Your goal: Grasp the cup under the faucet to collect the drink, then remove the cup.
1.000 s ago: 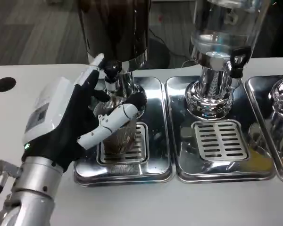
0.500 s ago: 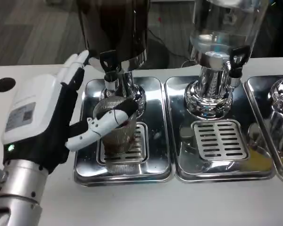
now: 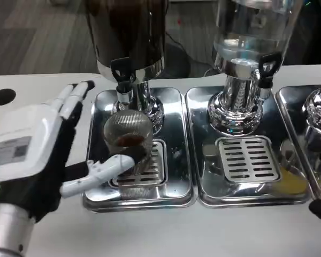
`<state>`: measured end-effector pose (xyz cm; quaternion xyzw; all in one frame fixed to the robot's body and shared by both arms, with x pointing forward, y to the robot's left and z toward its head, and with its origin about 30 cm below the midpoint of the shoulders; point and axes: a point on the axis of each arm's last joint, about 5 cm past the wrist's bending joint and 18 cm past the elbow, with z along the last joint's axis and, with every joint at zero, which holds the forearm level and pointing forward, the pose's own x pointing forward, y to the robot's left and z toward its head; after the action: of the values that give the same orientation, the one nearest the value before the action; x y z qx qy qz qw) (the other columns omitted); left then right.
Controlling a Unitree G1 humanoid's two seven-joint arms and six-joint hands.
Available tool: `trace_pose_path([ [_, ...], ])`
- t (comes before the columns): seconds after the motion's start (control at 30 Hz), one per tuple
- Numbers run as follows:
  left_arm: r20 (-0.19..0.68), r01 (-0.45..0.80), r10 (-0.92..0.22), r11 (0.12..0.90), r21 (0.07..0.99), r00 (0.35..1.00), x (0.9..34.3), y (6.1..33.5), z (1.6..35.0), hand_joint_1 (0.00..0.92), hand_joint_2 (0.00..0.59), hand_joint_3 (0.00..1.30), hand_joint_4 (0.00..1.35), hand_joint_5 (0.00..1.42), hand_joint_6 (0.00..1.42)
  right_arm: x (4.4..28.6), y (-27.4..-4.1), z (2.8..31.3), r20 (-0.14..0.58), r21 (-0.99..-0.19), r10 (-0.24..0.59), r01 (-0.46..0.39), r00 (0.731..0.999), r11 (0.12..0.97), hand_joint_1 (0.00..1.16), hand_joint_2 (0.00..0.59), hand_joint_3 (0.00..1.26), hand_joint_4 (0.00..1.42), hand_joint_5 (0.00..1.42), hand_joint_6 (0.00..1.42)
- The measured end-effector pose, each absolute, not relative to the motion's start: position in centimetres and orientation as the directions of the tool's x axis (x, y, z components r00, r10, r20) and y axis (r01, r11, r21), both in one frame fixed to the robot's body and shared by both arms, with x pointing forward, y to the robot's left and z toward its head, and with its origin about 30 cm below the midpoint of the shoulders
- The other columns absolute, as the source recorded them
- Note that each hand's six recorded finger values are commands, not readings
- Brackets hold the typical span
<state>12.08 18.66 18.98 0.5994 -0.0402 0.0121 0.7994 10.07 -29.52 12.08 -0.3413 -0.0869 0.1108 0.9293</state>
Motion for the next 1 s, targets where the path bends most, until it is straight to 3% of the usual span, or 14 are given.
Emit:
trace_pose_path([
  [0.33,-0.014,0.005,0.038,0.238,0.971,0.999,10.2,20.0,18.2,0.000,0.031,0.09,0.00,0.04,0.30,10.6,-28.7,11.6,0.097,-0.600,0.280,-0.168,0.955,0.782,0.46,0.159,0.21,0.13,0.17,0.18],
  [0.5,-0.051,0.037,0.053,0.225,0.974,0.997,9.4,20.3,17.8,0.000,0.030,0.09,0.00,0.04,0.30,10.7,-28.1,11.2,0.084,-0.581,0.308,-0.205,0.948,0.788,0.52,0.129,0.24,0.24,0.23,0.20],
  [0.73,-0.096,0.088,0.030,0.209,0.974,0.995,8.6,20.4,17.1,0.000,0.030,0.08,0.00,0.04,0.30,11.4,-26.9,10.9,0.044,-0.559,0.330,-0.250,0.943,0.791,0.56,0.124,0.23,0.16,0.17,0.18],
  [1.0,-0.138,0.131,0.021,0.210,0.969,0.990,7.2,20.3,16.4,0.000,0.037,0.07,0.00,0.04,0.30,14.4,-23.5,10.1,-0.021,-0.557,0.443,-0.378,0.896,0.739,0.56,0.124,0.29,0.27,0.24,0.19],
])
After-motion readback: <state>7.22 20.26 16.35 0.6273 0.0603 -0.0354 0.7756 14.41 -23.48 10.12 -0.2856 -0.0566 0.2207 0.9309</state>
